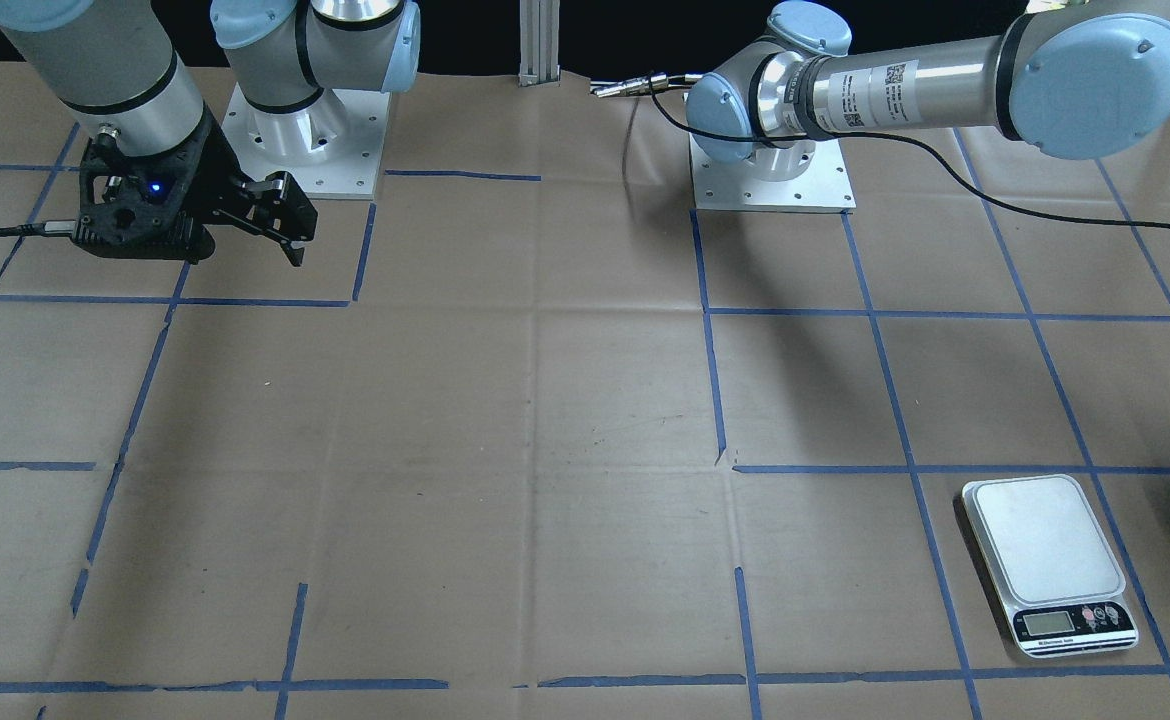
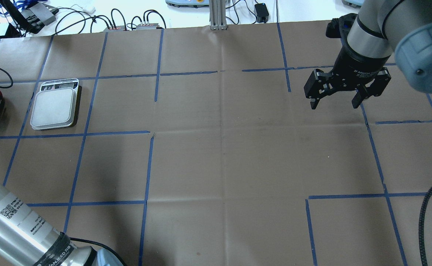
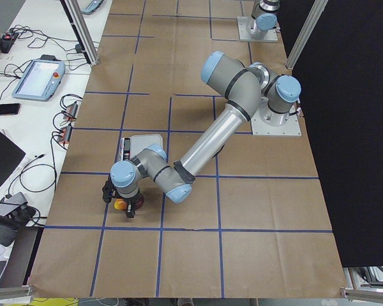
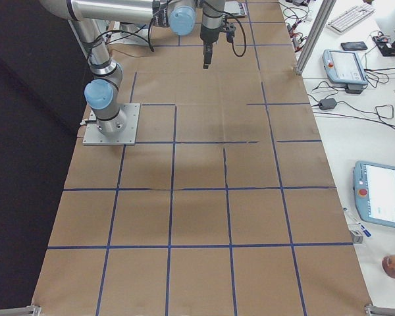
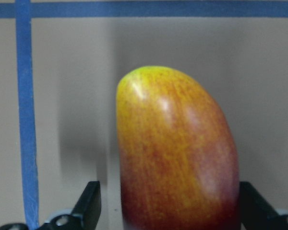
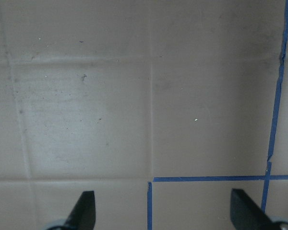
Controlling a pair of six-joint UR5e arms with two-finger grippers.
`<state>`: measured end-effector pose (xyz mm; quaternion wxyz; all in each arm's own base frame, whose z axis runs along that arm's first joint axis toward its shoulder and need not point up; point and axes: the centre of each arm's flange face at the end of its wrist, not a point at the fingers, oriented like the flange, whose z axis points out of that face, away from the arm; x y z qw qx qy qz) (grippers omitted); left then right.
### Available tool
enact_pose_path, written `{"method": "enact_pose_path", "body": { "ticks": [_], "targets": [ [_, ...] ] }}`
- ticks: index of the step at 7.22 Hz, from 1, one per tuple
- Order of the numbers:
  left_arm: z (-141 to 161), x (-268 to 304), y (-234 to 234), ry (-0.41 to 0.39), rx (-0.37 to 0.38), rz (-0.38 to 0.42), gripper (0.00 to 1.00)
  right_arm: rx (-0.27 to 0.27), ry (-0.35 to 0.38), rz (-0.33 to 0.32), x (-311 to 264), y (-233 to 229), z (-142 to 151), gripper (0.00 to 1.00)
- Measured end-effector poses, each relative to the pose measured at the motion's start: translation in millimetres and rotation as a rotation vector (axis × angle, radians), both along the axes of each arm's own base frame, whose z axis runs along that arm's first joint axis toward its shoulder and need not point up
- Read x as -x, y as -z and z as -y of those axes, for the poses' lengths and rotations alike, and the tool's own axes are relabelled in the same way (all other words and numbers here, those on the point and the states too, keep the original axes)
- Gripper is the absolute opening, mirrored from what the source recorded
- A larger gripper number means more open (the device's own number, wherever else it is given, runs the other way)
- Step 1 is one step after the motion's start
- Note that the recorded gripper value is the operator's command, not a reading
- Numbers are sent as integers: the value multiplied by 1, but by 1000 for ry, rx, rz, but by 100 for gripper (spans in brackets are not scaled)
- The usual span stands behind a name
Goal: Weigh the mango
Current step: 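Lift the mango with the left gripper and carry it over the scale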
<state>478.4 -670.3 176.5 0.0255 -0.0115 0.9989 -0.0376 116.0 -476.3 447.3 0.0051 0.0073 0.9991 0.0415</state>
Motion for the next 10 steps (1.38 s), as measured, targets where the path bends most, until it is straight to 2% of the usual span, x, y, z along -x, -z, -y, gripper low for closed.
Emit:
{"method": "enact_pose_path", "body": {
  "ticks": [1, 2, 4, 6, 8, 10],
  "targets": [
    [1, 0, -1, -1, 2, 2, 41, 0, 0, 0, 0, 0, 0, 100],
    [1, 0, -4, 0, 5, 5, 35, 0, 0, 0, 0, 0, 0, 100],
    [3, 4, -24, 4, 14, 22, 35, 0, 0, 0, 0, 0, 0, 100],
    [-4, 28, -79, 4, -6, 8, 35, 0, 0, 0, 0, 0, 0, 100],
    [-7, 107, -122, -36, -44, -32, 35, 0, 0, 0, 0, 0, 0, 100],
    [-34, 196, -123, -105, -99, -78, 35, 0, 0, 0, 0, 0, 0, 100]
  ]
}}
